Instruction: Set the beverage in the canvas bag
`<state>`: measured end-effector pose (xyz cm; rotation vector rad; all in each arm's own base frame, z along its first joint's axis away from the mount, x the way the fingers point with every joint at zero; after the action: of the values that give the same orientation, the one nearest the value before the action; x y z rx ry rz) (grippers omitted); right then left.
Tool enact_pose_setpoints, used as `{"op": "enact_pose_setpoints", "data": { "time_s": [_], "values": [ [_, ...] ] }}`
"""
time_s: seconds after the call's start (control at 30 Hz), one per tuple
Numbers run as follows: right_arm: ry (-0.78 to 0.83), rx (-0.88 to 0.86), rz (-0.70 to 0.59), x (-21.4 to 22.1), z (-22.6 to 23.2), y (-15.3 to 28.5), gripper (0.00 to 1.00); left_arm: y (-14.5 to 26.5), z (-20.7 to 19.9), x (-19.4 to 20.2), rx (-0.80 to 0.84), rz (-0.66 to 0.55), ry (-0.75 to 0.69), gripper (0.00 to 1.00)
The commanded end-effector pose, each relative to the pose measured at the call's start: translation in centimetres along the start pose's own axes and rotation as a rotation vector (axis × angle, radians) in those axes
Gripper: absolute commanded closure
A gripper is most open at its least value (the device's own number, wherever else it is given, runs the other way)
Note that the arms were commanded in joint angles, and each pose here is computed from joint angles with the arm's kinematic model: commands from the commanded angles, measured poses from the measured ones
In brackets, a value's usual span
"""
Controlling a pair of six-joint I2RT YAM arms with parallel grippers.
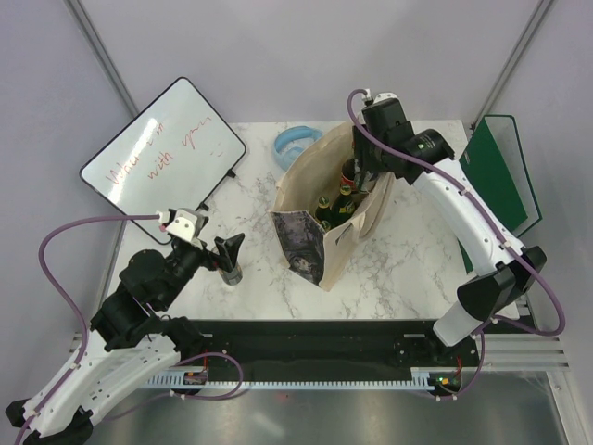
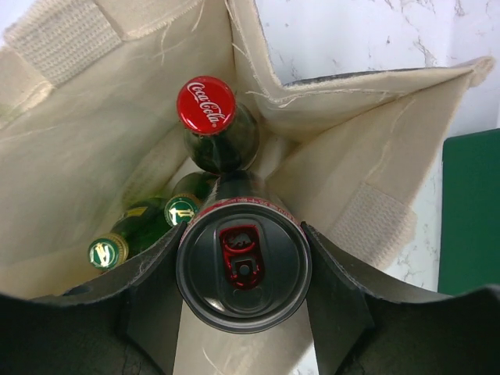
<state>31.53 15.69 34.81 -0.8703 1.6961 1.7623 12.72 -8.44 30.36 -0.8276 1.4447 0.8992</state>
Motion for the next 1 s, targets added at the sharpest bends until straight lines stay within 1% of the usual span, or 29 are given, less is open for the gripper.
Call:
{"op": "enact_pose_setpoints", "data": {
  "time_s": [0.0, 0.07, 0.3, 0.63, 0.8, 0.87, 0.97],
  "values": [
    [-0.028, 0.027, -0.082, -0.7, 0.1, -0.7, 1.0, -0.1, 0.1, -0.6, -0.014, -0.038, 0.002, 0.0],
    [-0.019, 0.027, -0.06, 0.2, 0.2, -1.6, 1.0, -0.1, 0.1, -0.7, -0.013, -0.036, 0.001, 0.0],
    [-0.055, 0.011, -0.061, 1.4, 0.6, -3.1, 1.0, 0.0, 0.2, -0.7, -0.016, -0.041, 0.003, 0.0],
    [-0.092, 0.051, -0.06, 4.5, 0.1, -5.0, 1.0, -0.1, 0.2, -0.6, -0.019, -0.039, 0.002, 0.0],
    [-0.1, 0.035, -0.078, 5.7, 0.2, -5.8, 0.95, -0.1, 0.1, -0.6, -0.014, -0.036, 0.003, 0.0],
    [-0.102, 0.033, -0.076, 6.2, 0.3, -6.4, 0.89, -0.1, 0.2, -0.6, -0.017, -0.034, 0.002, 0.0],
    [-0.106, 0.035, -0.058, 7.0, 0.5, -7.4, 0.84, -0.1, 0.2, -0.6, -0.022, -0.034, 0.002, 0.0]
  ]
}}
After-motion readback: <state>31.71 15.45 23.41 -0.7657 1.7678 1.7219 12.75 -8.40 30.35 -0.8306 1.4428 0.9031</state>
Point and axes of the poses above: each gripper's point midway between its finger pads, its own y axis back along the fingers, its own z axis along the line the jaws close on, x = y × z, the point moved 8 cm from there along y, back along the fingers
